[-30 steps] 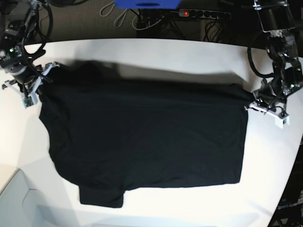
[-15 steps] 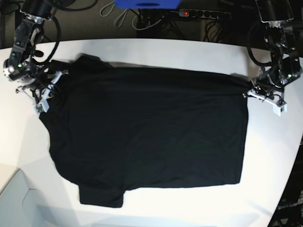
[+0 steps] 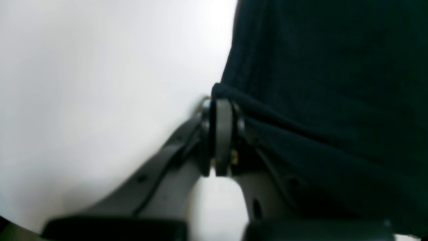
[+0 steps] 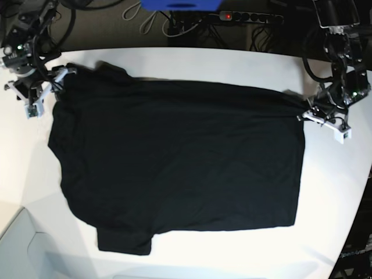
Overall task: Layout the t-shirt on the table in an organized manner, then fold the t-shirt properly
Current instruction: 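Release the right gripper and regrasp the shirt's shoulder edge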
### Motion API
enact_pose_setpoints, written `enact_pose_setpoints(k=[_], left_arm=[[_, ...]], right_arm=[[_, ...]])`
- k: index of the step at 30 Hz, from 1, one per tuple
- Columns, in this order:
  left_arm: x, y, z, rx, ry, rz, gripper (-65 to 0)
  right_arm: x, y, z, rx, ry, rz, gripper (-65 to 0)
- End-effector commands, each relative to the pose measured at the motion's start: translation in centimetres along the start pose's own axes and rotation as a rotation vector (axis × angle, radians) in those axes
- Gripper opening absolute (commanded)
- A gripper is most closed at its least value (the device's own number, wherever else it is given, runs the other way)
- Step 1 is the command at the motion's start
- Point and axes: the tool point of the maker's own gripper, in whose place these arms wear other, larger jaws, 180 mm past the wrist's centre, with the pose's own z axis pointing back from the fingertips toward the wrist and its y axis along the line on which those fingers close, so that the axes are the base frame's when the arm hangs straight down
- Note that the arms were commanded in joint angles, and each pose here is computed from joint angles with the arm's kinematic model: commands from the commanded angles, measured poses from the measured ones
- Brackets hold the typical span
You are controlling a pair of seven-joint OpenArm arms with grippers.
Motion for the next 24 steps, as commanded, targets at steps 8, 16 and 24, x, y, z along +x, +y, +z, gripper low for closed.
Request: enact_pose_setpoints(k=[8,16,24], left_arm=[[1.6,0.0,0.6,0.000,-0.042,-0.007,-64.9],[1.7,-0.1,0.5,-0.003,-0.046,-0.006,-64.9],[1.8,-0.2,0.6,-0.004,-0.047,-0.006,-64.9]], right_arm=[[-1.1,7.0,0.4,0.149,-0.039,-0.075,-34.2],[-1.8,10.9,0.4,0.239,-0.028,-0.102,-37.9],[-3.7,11.9,-0.5,0.271,0.023,-0.137,-38.2]])
